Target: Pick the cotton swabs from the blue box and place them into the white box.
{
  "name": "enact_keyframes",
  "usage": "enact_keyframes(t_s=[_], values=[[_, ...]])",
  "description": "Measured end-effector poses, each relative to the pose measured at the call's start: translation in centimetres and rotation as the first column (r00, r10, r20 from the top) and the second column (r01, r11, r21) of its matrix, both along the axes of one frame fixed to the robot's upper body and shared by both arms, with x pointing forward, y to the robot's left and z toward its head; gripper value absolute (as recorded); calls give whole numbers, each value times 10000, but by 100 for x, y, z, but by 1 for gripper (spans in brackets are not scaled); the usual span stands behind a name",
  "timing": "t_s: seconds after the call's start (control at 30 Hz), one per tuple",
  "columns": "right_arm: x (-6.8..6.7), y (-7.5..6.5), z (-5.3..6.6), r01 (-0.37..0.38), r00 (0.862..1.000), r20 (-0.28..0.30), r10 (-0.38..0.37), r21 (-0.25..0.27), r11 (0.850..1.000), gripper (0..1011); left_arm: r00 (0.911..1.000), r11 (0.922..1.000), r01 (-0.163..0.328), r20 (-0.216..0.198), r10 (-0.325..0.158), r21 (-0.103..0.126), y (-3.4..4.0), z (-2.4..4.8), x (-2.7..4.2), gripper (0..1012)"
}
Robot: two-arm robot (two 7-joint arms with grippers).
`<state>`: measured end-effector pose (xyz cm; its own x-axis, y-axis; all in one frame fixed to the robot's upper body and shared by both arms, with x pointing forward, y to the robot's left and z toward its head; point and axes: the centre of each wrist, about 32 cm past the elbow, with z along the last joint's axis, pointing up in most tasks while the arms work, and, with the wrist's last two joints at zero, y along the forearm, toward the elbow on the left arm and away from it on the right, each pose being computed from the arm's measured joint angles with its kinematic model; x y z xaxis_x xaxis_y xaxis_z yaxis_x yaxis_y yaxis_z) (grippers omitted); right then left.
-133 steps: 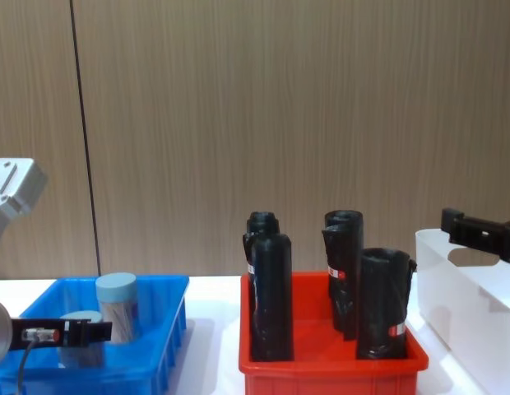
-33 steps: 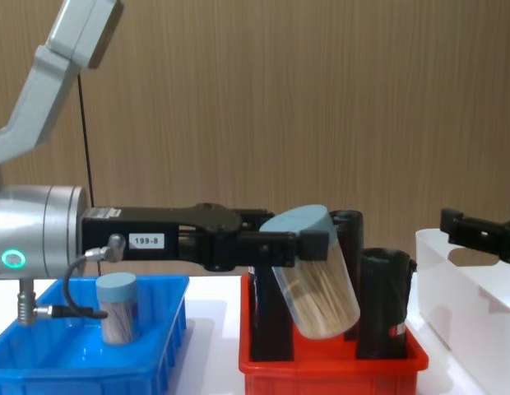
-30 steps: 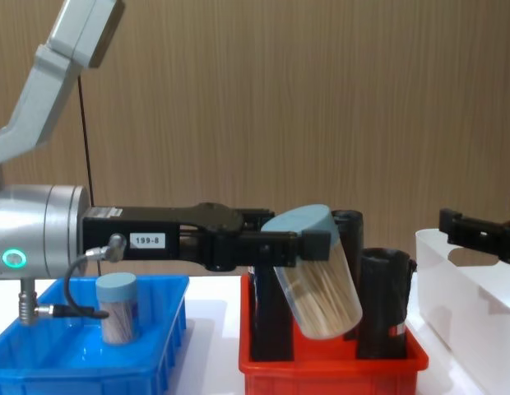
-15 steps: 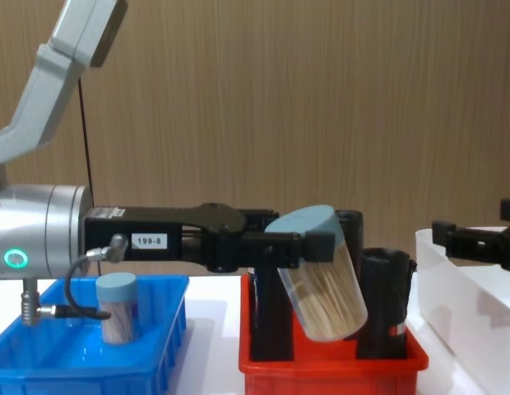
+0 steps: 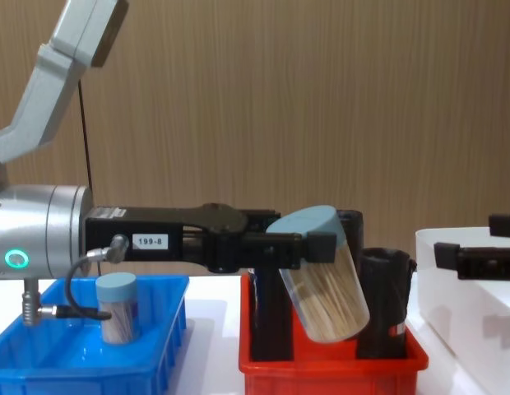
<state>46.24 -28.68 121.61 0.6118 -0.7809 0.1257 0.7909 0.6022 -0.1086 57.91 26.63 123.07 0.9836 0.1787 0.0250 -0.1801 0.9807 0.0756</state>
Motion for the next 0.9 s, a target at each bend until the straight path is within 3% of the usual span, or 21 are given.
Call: enact_keyframes(t_s=[0.3, 0.43, 0.9], values=[[56, -127, 61, -1161, 9923, -431, 1159, -4, 9932, 1002, 10000, 10000, 13, 3, -13, 2, -1, 2, 1, 669], [86, -163, 91, -1761, 9827, -575, 1761, 47, 9844, 1002, 10000, 10000, 16, 2, -16, 2, -1, 2, 1, 669], [180, -87, 138, -3164, 9453, -774, 3170, 207, 9484, 1002, 10000, 10000, 23, 0, -23, 3, 0, 2, 1, 669]])
